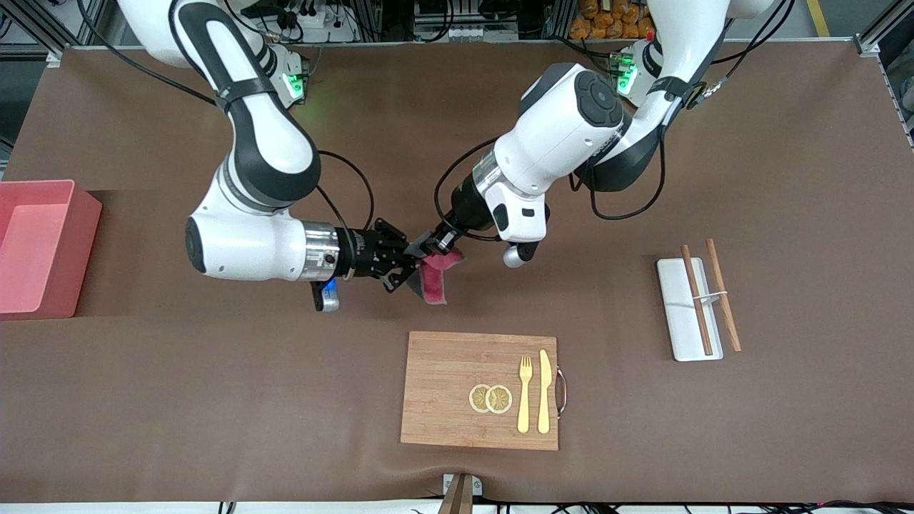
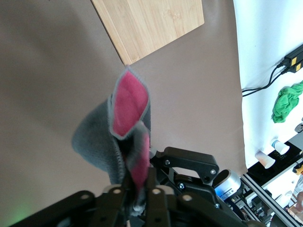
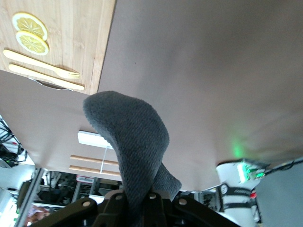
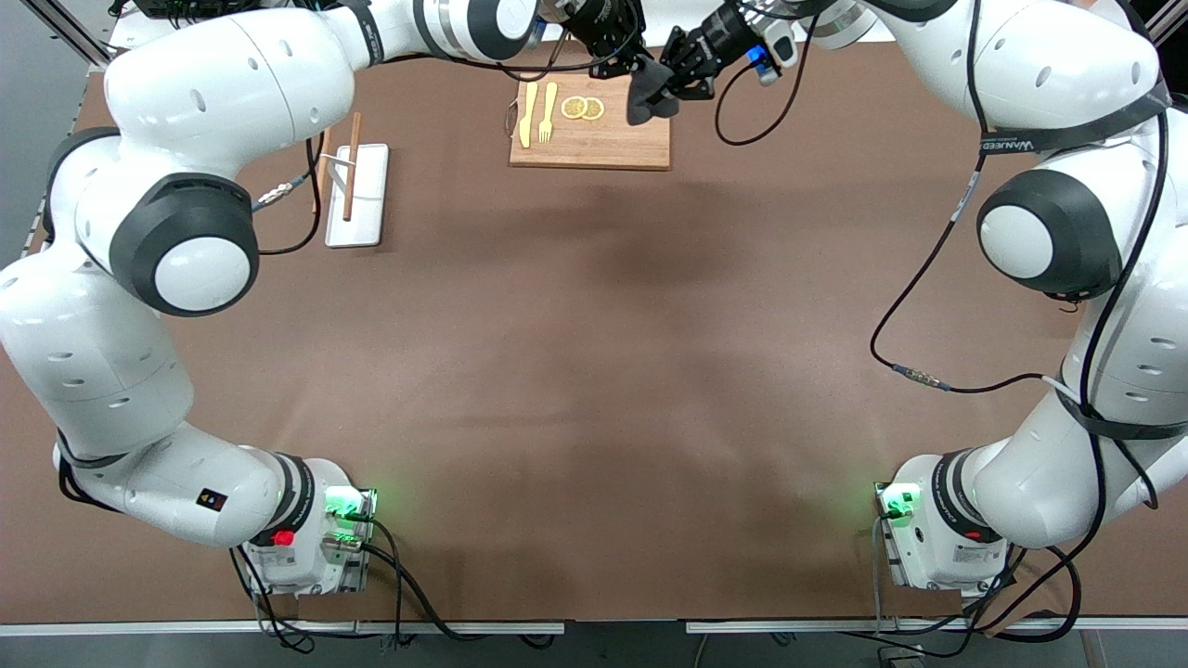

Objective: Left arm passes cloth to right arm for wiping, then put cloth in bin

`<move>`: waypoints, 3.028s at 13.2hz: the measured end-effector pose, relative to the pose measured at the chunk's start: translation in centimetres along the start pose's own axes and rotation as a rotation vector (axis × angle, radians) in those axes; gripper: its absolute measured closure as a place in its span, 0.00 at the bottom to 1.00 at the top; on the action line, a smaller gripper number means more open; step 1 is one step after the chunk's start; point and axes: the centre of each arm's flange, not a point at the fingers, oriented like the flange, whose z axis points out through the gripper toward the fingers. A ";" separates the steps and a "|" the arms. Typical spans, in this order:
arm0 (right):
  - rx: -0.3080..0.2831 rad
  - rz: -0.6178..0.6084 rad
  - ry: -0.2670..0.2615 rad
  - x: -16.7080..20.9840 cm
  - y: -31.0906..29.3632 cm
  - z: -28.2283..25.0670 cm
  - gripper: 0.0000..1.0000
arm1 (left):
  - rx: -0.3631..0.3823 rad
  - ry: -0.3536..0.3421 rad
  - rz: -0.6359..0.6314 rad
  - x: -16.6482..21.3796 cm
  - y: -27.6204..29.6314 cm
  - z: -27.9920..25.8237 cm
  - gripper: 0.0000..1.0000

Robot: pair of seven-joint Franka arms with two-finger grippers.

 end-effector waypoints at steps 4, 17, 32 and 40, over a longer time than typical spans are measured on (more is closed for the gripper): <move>-0.124 -0.180 0.174 4.9 0.8 0.5 0.92 | 0.012 0.058 0.022 1.4 0.9 -4.0 0.33; -0.491 -0.971 0.440 33.9 9.4 -10.6 0.92 | 0.423 0.337 0.455 13.7 -1.7 -18.5 0.00; -0.889 -1.256 0.534 37.2 12.1 -18.5 0.92 | 0.640 0.243 0.972 23.0 -6.8 -34.7 0.00; -0.641 -0.896 0.588 15.7 5.3 7.1 0.92 | 0.646 0.250 0.969 23.1 -7.7 -35.7 0.00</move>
